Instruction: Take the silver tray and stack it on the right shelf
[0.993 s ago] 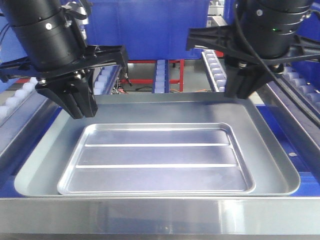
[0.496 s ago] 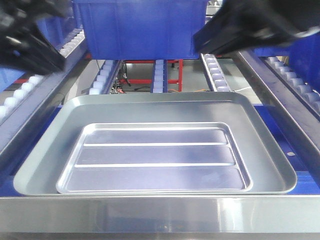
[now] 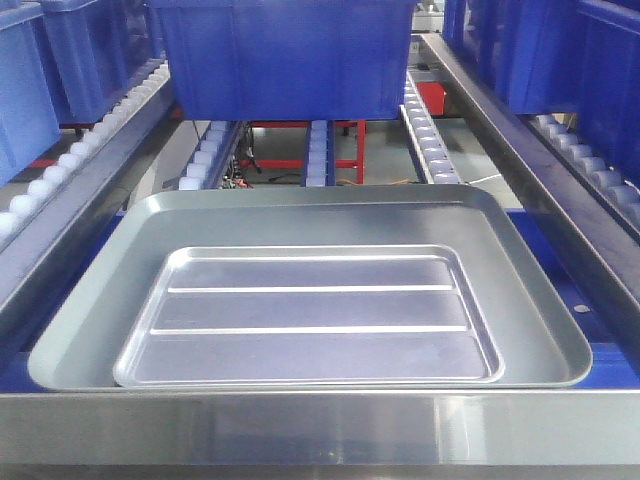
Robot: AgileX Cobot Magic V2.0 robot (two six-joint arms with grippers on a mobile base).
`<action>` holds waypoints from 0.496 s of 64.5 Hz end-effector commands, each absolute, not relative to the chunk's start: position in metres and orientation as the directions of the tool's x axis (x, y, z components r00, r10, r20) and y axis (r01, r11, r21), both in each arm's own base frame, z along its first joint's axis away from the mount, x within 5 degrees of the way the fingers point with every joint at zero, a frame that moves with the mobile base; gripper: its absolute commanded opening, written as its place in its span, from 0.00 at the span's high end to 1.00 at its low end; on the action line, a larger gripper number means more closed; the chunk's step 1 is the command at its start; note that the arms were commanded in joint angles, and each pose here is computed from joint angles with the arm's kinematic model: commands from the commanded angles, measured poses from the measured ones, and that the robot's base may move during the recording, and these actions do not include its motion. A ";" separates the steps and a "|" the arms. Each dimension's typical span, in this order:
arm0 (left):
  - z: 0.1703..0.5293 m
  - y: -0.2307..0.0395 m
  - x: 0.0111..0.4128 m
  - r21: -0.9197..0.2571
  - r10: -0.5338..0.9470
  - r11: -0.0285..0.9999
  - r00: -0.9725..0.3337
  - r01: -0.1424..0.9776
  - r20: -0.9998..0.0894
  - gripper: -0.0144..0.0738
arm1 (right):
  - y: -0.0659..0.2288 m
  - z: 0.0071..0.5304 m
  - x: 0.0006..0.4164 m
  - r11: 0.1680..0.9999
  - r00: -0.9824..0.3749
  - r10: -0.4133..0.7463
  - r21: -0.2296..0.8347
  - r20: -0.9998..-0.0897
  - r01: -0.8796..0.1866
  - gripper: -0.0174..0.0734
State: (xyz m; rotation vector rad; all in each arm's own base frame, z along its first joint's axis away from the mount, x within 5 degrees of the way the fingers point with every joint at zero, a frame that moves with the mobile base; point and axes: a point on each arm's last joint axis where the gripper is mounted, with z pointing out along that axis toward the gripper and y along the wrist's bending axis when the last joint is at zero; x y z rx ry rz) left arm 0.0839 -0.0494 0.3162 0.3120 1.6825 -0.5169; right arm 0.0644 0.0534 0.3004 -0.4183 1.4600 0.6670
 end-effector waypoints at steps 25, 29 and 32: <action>0.339 -0.039 0.064 -0.161 -0.174 0.835 -0.025 0.527 -0.984 0.94 | 0.048 0.317 0.052 0.726 0.089 0.216 0.099 -0.972 -0.680 0.75; 0.339 -0.039 0.064 -0.161 -0.174 0.835 -0.025 0.527 -0.984 0.94 | 0.048 0.317 0.052 0.726 0.089 0.216 0.099 -0.972 -0.680 0.75; 0.339 -0.039 0.064 -0.161 -0.174 0.835 -0.025 0.527 -0.984 0.94 | 0.048 0.317 0.052 0.726 0.089 0.216 0.099 -0.972 -0.680 0.75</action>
